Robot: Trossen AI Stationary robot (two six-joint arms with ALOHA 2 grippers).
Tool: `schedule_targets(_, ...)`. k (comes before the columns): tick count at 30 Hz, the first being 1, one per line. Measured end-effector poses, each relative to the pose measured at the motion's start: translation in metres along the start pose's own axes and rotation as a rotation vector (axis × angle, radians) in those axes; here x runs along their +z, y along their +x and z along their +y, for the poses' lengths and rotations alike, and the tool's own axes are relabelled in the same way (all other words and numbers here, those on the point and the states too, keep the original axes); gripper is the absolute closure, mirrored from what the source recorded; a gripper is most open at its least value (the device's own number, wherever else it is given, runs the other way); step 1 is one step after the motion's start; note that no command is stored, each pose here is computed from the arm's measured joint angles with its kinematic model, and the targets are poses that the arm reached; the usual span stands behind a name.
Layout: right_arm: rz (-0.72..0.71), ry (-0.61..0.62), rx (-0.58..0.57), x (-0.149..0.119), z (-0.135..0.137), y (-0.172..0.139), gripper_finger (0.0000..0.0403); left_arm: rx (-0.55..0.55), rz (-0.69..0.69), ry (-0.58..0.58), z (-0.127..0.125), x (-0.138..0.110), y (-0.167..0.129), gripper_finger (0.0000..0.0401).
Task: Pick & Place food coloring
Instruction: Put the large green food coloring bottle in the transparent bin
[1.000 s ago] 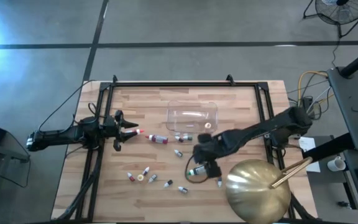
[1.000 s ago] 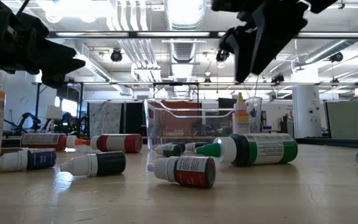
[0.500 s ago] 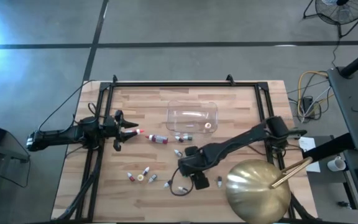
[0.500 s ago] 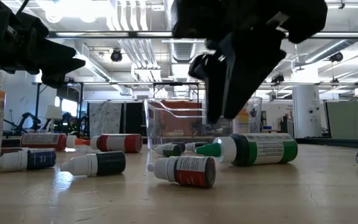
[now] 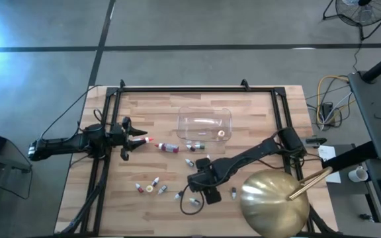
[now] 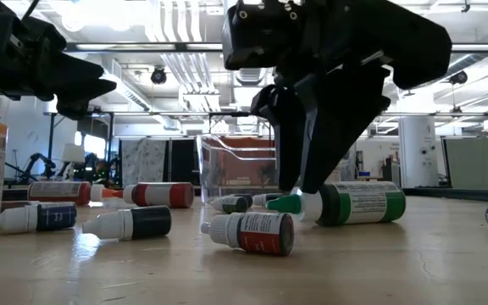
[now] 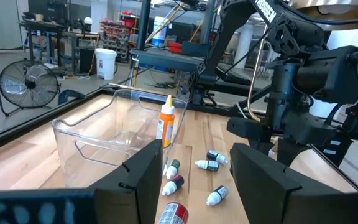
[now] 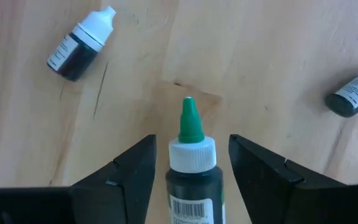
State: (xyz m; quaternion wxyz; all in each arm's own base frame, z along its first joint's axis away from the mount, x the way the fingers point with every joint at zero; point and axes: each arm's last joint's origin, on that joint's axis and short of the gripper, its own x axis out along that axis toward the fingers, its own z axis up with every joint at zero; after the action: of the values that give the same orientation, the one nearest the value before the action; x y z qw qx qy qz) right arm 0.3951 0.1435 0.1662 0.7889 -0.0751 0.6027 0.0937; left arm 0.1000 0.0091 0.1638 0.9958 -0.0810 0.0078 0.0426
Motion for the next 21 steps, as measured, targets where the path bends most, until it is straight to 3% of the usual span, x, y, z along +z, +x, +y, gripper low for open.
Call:
schedule_targets(13, 0.008, -0.036, 0.004, -0.008, 0.000, 0.011, 0.0212, -0.001, -0.001, 0.000, 0.000, 0.000, 0.000, 0.0238)
schedule_targets(21, 0.005, -0.030, 0.006, -0.013, 0.000, 0.019, 0.0241, 0.000, -0.001, 0.000, 0.000, 0.000, 0.000, 0.0238)
